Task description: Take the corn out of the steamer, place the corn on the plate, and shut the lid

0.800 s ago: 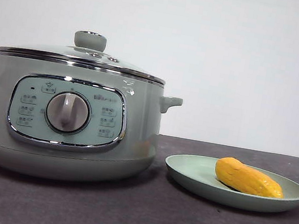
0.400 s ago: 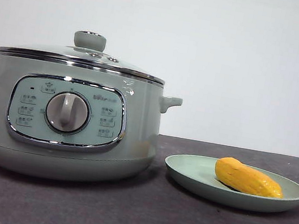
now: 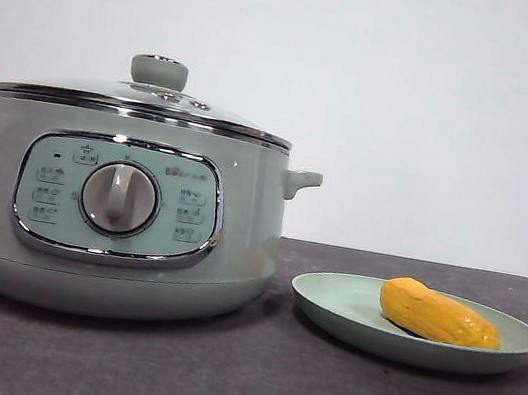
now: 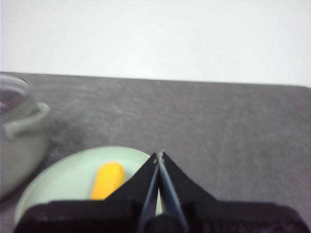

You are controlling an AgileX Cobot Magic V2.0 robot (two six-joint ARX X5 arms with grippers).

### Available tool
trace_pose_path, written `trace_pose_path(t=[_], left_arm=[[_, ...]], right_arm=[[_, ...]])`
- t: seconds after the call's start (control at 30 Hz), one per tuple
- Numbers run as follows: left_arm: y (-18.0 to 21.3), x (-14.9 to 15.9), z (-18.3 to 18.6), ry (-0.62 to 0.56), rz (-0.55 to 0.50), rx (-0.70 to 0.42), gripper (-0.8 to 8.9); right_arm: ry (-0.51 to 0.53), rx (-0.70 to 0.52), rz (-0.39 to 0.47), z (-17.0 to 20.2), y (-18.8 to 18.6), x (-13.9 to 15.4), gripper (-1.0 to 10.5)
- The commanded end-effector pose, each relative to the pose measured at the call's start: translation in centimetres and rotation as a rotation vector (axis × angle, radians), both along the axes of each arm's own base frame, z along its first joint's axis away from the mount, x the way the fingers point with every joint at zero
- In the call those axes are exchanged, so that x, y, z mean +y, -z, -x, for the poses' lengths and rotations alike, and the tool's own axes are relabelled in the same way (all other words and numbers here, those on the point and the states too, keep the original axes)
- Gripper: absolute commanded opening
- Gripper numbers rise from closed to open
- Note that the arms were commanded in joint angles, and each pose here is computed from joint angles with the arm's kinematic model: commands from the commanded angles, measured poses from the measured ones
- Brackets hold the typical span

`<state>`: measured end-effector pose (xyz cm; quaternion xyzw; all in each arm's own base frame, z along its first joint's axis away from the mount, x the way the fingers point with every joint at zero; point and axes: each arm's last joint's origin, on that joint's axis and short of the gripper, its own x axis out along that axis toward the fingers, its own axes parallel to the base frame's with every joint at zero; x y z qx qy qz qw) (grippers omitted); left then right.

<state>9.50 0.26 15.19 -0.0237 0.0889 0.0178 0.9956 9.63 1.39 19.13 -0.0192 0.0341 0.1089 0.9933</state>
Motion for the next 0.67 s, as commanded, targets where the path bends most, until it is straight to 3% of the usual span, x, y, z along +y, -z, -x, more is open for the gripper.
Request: trace_pose_path(t=[0.03, 0.47, 0.67], left_arm=[[0.5, 0.0, -0.1, 0.001, 0.008, 0.011, -0.03], [0.5, 0.0, -0.1, 0.001, 0.008, 0.01, -0.03], [0.5, 0.0, -0.1, 0.001, 0.008, 0.011, -0.03]], right_arm=[[0.021, -0.006, 0.0, 0.0, 1.2, -0.2, 0.0], [0.041, 0.102, -0.014, 0.1, 4.3, -0.3, 0.0], [0.045, 0.128, -0.079, 0.1, 4.4, -0.3, 0.0]])
